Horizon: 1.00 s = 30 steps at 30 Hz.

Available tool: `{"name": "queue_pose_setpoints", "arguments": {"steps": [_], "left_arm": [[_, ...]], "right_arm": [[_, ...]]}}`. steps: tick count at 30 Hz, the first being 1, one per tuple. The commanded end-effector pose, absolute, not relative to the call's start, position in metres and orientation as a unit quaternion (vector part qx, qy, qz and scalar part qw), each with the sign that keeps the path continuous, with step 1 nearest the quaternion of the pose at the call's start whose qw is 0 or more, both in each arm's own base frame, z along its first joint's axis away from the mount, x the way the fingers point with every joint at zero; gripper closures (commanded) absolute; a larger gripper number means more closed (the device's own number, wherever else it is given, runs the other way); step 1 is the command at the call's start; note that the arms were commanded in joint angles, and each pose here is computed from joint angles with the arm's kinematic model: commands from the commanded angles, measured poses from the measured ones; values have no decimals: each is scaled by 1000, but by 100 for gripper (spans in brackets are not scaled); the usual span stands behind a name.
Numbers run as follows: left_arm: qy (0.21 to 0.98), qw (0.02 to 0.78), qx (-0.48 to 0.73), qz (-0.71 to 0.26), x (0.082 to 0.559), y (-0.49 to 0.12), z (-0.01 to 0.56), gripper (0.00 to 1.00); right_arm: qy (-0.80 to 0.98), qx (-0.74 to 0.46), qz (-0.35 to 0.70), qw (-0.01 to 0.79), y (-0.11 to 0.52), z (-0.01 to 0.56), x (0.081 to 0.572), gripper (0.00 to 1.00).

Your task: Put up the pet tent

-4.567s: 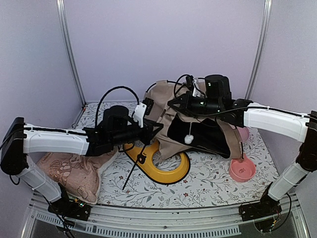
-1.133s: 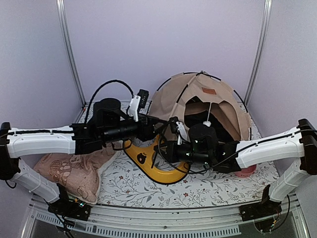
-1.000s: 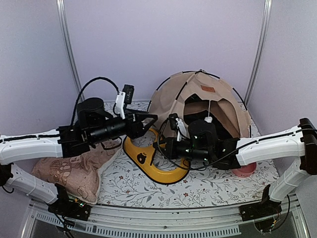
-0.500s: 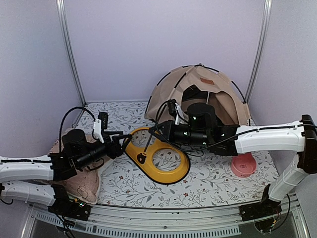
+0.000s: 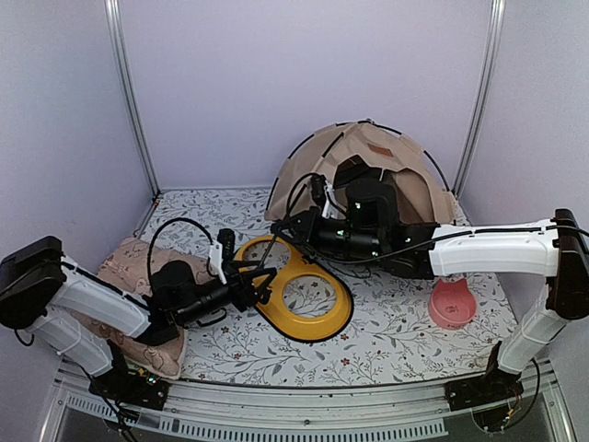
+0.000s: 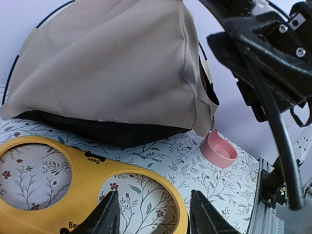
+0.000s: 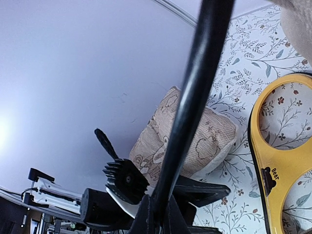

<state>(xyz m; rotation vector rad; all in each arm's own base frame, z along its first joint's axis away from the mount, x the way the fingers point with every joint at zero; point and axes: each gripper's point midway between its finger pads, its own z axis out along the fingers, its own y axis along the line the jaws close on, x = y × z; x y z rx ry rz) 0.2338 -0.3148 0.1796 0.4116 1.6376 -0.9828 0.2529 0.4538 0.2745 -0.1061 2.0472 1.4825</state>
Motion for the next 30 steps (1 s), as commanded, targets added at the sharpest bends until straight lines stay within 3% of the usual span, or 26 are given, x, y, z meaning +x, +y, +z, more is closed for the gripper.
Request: {"name": "queue_pose_setpoints", "arguments": {"steps": [1, 14, 30], "left_arm": [[611, 606, 181, -475, 229, -341, 223, 51], [597, 616, 200, -473, 241, -396, 220, 52], [615, 619, 178, -455, 254, -398, 202, 61]], "right_arm": [[725, -36, 608, 322, 455, 323, 258, 100], [706, -29, 627, 329, 449, 343, 258, 100], [693, -16, 634, 341, 436, 359, 255, 100]]}}
